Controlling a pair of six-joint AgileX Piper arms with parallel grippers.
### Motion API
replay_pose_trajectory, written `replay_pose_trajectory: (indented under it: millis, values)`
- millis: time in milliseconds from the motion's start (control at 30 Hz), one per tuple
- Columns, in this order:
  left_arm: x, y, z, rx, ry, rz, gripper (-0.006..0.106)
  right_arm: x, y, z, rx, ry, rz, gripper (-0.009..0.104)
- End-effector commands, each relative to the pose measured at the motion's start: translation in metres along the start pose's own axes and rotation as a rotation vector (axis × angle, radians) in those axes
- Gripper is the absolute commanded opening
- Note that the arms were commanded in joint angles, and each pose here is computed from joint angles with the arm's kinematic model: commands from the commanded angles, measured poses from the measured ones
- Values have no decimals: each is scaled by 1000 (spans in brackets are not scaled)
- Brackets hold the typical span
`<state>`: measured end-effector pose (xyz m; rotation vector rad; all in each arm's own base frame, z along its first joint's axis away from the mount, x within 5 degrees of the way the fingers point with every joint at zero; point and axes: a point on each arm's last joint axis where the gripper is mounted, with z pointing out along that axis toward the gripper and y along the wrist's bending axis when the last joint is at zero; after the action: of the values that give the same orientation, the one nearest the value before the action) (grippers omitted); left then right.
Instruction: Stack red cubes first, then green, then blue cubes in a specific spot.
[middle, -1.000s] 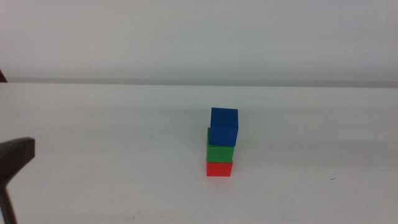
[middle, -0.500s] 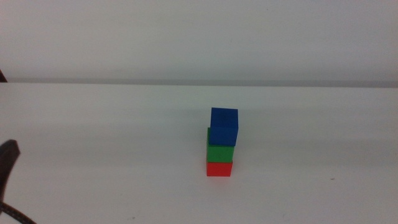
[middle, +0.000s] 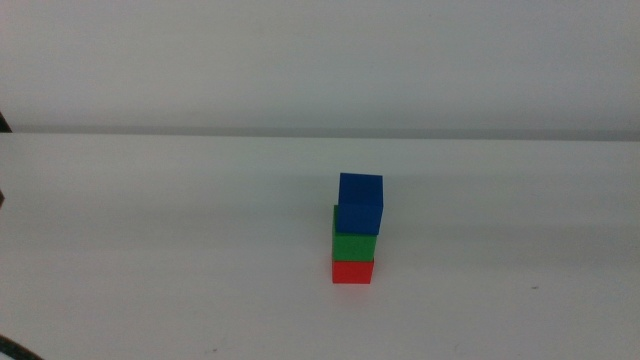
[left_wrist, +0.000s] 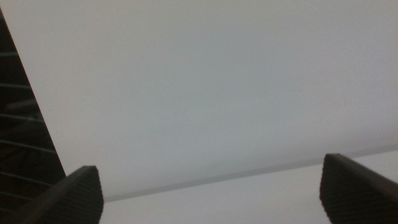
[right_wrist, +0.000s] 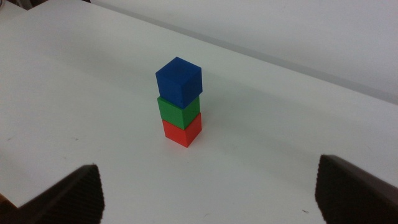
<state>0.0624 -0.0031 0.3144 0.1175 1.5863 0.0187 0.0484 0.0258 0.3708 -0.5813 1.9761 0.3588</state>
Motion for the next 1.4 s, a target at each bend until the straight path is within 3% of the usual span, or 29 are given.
replay_pose_trajectory:
  millis: [0, 300, 467, 633, 800, 1033, 1133, 1267, 1367]
  values:
    - [-1, 0, -1, -4, -25, -11, 94, 0, -1, 0, 6, -10, -8, 91]
    - [-1, 0, -1, -3, -23, -11, 94, 0, -2, 0, 23, -23, -21, 91]
    - [8, -2, 1, 3, -51, -30, 94, 17, -11, 0, 115, -243, -141, 91]
    - [51, -3, -3, -35, -79, -28, 94, 64, -8, 8, 87, -279, -61, 91]
    - [78, -3, -8, -81, -71, -37, 94, 106, -10, 17, 202, -373, 0, 91]
    - [99, -5, -9, -87, -74, -42, 94, 132, -8, 44, 288, -293, 262, 91]
    - [112, -6, -6, -84, -37, -45, 94, 141, -14, 54, 372, -332, 263, 91]
    - [121, -6, -5, -82, 1, -46, 94, 143, -18, 62, 415, -475, 236, 91]
    - [119, -6, -5, -83, -21, -43, 94, 151, -20, 68, 437, -456, 186, 91]
